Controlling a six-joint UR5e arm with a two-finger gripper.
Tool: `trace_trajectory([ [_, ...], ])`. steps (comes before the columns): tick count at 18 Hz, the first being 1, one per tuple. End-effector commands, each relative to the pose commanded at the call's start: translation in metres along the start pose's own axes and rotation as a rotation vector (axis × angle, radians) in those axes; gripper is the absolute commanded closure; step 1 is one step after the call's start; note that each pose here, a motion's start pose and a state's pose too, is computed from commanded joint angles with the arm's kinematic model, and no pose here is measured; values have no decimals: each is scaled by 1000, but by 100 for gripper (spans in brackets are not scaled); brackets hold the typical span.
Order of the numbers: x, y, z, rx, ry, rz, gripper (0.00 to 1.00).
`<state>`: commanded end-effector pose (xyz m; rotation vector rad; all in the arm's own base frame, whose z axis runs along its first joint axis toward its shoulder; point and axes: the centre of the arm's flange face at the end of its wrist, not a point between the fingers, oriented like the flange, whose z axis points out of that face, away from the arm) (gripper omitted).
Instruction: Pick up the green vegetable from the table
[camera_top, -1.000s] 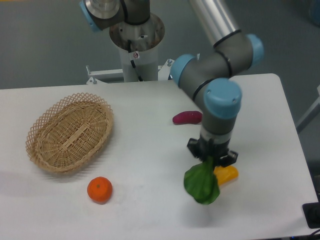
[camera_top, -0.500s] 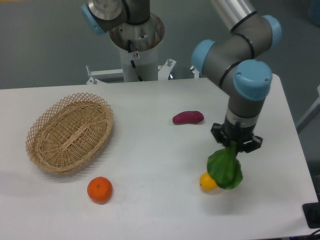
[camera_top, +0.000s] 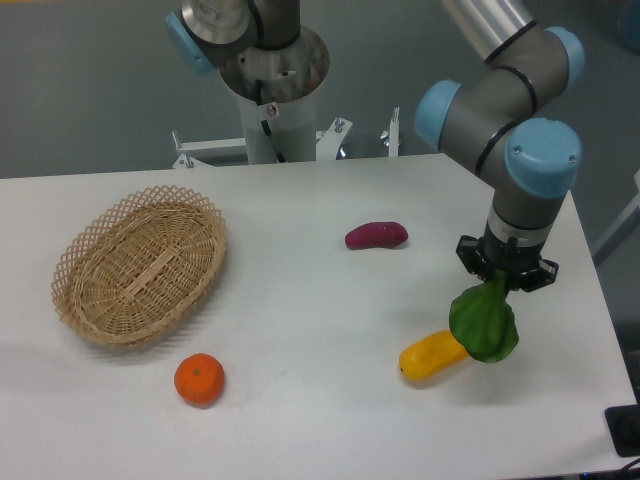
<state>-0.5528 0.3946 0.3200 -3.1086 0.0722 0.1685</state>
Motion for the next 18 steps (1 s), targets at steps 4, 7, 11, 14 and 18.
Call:
trace_trajectory([
  [4,-13,18,-9,-7,8,7,82],
  [7,-17,24,-7,-8,8,19,81],
  [11,-19,24,-5,-9,12,19,82],
  [14,-19,24,-6,-8,9,17,82],
  [18,-19,24,-4,-9,11,17,82],
])
